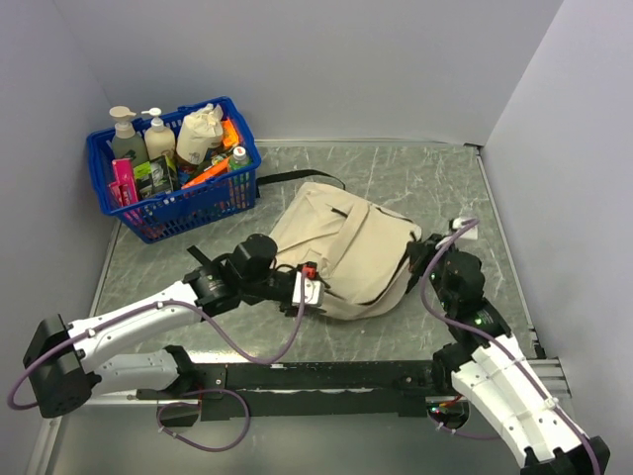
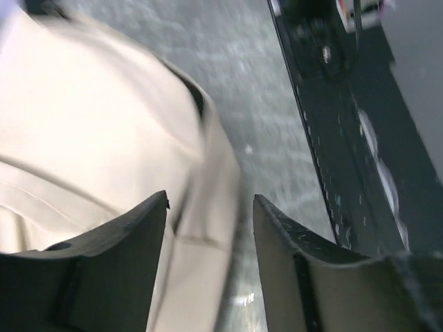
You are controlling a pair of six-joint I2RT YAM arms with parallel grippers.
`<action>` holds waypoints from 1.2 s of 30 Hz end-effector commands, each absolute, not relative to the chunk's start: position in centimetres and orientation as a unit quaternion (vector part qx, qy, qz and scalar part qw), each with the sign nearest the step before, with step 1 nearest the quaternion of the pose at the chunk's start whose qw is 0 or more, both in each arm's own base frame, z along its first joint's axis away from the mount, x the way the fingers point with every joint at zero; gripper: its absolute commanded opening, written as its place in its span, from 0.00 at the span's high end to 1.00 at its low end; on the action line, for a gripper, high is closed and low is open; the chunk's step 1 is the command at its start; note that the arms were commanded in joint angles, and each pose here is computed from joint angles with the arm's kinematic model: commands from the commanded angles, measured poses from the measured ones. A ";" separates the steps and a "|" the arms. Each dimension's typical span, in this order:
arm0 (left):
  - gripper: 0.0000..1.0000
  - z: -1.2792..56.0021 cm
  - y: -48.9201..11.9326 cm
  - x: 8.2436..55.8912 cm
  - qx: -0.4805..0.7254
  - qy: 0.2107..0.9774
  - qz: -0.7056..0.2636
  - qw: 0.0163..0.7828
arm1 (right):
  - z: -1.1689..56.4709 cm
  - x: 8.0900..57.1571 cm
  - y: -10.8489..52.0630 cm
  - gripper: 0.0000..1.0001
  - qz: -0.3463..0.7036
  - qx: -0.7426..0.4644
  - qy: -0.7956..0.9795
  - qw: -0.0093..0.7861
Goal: Pack the student bag
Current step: Zip the student bag at the center of the board.
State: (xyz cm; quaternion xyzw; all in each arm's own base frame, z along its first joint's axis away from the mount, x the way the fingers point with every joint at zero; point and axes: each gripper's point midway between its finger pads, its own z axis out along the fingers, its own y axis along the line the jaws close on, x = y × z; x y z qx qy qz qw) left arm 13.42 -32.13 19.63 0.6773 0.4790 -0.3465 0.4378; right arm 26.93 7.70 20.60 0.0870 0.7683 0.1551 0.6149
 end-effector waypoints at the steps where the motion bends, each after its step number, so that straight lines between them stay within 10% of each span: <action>1: 0.40 24.0 -36.2 13.6 0.624 0.464 -0.377 0.503 | 18.4 22.9 13.2 1.00 0.292 0.028 0.788 0.542; 36: 0.55 17.8 -41.1 15.2 0.533 0.600 -0.315 0.508 | 19.5 17.6 18.6 1.00 0.392 -0.052 0.790 0.469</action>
